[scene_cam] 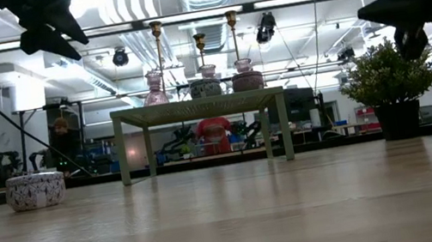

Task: Pick & Place candle stick holders
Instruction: Put the red scented candle on the shelf

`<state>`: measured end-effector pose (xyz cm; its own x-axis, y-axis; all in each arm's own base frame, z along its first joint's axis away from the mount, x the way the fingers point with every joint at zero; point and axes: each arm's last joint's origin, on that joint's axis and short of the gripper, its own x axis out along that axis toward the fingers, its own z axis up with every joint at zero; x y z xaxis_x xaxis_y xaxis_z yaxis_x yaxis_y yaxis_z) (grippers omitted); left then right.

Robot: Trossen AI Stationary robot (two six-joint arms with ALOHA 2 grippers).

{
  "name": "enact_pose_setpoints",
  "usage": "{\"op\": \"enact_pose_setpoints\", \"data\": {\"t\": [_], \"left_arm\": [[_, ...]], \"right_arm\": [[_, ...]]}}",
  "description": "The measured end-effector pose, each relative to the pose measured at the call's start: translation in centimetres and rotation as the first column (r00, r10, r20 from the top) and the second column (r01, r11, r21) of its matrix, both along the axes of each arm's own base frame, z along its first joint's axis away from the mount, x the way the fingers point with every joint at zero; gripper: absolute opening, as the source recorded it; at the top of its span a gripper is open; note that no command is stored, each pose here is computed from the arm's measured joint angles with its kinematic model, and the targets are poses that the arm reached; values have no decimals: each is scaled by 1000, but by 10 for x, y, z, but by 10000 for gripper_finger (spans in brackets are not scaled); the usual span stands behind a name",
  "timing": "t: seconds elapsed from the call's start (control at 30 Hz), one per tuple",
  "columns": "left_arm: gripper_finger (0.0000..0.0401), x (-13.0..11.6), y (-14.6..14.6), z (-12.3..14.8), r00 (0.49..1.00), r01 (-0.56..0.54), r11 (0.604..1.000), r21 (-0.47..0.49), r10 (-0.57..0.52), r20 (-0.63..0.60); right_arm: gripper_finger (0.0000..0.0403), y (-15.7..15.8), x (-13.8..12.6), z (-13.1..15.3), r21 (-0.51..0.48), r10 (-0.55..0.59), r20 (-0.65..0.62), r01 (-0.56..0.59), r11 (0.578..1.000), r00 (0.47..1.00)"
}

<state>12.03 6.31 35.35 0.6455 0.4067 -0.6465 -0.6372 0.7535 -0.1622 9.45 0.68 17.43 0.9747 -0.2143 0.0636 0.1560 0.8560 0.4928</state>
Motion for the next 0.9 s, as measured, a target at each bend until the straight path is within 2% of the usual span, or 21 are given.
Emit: {"op": "enact_pose_setpoints", "data": {"t": [0.1,0.27,0.37,0.67,0.77,0.9], "left_arm": [[273,0,0,0,1000,-10,1000,-10,10,7],[273,0,0,0,1000,-8,1000,-11,8,8],[273,0,0,0,1000,10,1000,1,-10,-1],[273,-2,-2,-5,996,74,997,-16,-75,-48],[273,-1,-4,-14,990,117,990,-77,-122,-68],[273,2,-8,-33,974,198,962,-190,-215,-76]], "right_arm": [[8,-2,0,-1,-36,30,-42,-32,999,999],[8,-3,1,-2,-179,90,-87,-105,978,992],[8,-3,2,-3,-229,104,-106,-126,965,989],[8,-2,4,-6,-230,150,-144,-180,956,978],[8,-2,4,-7,-230,150,-149,-182,956,977],[8,-2,4,-7,-230,150,-149,-182,956,977]]}}
